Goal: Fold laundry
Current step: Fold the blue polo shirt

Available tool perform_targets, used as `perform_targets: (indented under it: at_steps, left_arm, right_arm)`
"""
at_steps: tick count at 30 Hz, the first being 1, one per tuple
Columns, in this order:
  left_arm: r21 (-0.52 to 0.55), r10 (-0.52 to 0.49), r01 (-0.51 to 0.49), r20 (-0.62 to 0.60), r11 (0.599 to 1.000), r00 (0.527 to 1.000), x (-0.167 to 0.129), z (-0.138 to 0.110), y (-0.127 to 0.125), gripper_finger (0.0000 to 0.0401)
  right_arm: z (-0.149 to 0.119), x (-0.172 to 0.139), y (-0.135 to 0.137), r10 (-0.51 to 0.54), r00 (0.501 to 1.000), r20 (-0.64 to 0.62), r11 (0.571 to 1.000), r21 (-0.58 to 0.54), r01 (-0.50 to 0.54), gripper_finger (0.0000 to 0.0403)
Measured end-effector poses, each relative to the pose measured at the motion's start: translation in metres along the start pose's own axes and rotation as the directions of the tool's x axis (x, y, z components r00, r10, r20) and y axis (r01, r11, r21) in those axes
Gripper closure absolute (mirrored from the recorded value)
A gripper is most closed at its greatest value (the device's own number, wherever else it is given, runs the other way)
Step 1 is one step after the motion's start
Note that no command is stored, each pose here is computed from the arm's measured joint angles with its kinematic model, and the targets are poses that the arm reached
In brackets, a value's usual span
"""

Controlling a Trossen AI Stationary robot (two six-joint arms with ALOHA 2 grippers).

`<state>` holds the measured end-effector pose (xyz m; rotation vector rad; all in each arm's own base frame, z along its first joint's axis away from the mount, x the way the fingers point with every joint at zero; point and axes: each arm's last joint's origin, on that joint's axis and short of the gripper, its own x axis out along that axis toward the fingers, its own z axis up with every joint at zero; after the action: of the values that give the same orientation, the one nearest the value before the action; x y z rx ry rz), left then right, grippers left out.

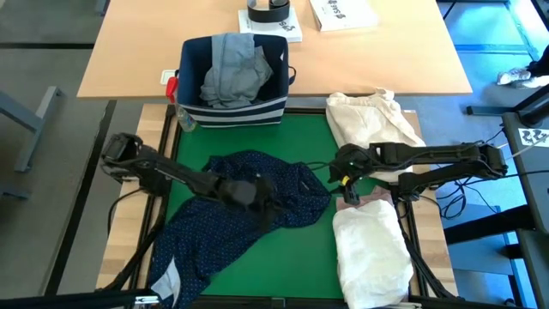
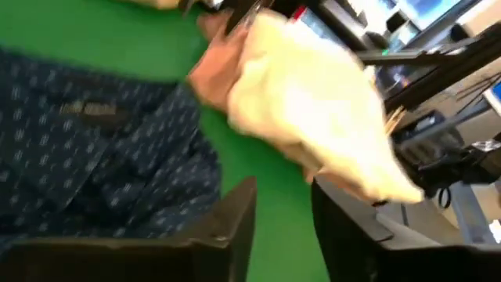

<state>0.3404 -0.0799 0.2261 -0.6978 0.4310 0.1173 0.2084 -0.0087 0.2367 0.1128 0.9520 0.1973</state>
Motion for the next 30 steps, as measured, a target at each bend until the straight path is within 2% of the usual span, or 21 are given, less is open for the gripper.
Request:
perform_targets:
  at_steps: [4, 6, 8, 13, 16, 18, 21, 24, 30]
  left_arm:
    - [-0.032, -0.001, -0.002, -0.091, 0.999, 0.996, 0.009, 0.011, 0.024, 0.0236]
    - [-0.013, -0.011, 0.010, -0.107, 1.000, 0.994, 0.010, 0.020, 0.034, 0.0222]
    - [0.020, 0.029, -0.027, -0.120, 0.999, 0.992, 0.010, 0.025, 0.044, 0.0216]
    - [0.151, 0.157, -0.128, -0.199, 0.980, 0.967, 0.005, 0.028, 0.066, 0.0229]
    - [0.229, 0.281, -0.218, -0.296, 0.949, 0.913, 0.000, 0.022, 0.082, 0.0242]
    - [0.243, 0.330, -0.255, -0.349, 0.936, 0.877, -0.003, 0.018, 0.089, 0.0248]
    - [0.245, 0.356, -0.276, -0.395, 0.929, 0.847, -0.006, 0.016, 0.094, 0.0256]
    - [0.288, 0.361, -0.259, -0.400, 0.922, 0.842, -0.007, 0.015, 0.094, 0.0262]
    - [0.364, 0.363, -0.213, -0.415, 0.907, 0.835, -0.008, 0.014, 0.094, 0.0270]
  right_arm:
    - [0.000, 0.000, 0.000, 0.000, 1.000, 0.000, 1.000, -0.003, 0.000, 0.0215]
    - [0.000, 0.000, 0.000, 0.000, 1.000, -0.001, 1.000, -0.011, 0.000, 0.0215]
    - [0.000, 0.000, 0.000, 0.000, 1.000, -0.001, 1.000, -0.026, 0.000, 0.0215]
    - [0.000, 0.000, -0.001, -0.042, 0.999, -0.006, 0.999, -0.030, 0.042, 0.0215]
    - [-0.001, 0.000, -0.003, -0.084, 0.996, -0.008, 0.996, -0.043, 0.084, 0.0215]
    - [-0.001, 0.000, -0.004, -0.121, 0.993, -0.010, 0.991, -0.052, 0.120, 0.0215]
    - [0.000, -0.001, -0.005, -0.182, 0.983, -0.010, 0.982, -0.055, 0.181, 0.0215]
    - [0.001, -0.001, -0.007, -0.248, 0.969, -0.004, 0.967, -0.053, 0.248, 0.0215]
    - [0.002, -0.001, -0.010, -0.330, 0.944, 0.008, 0.942, 0.061, 0.329, 0.0215]
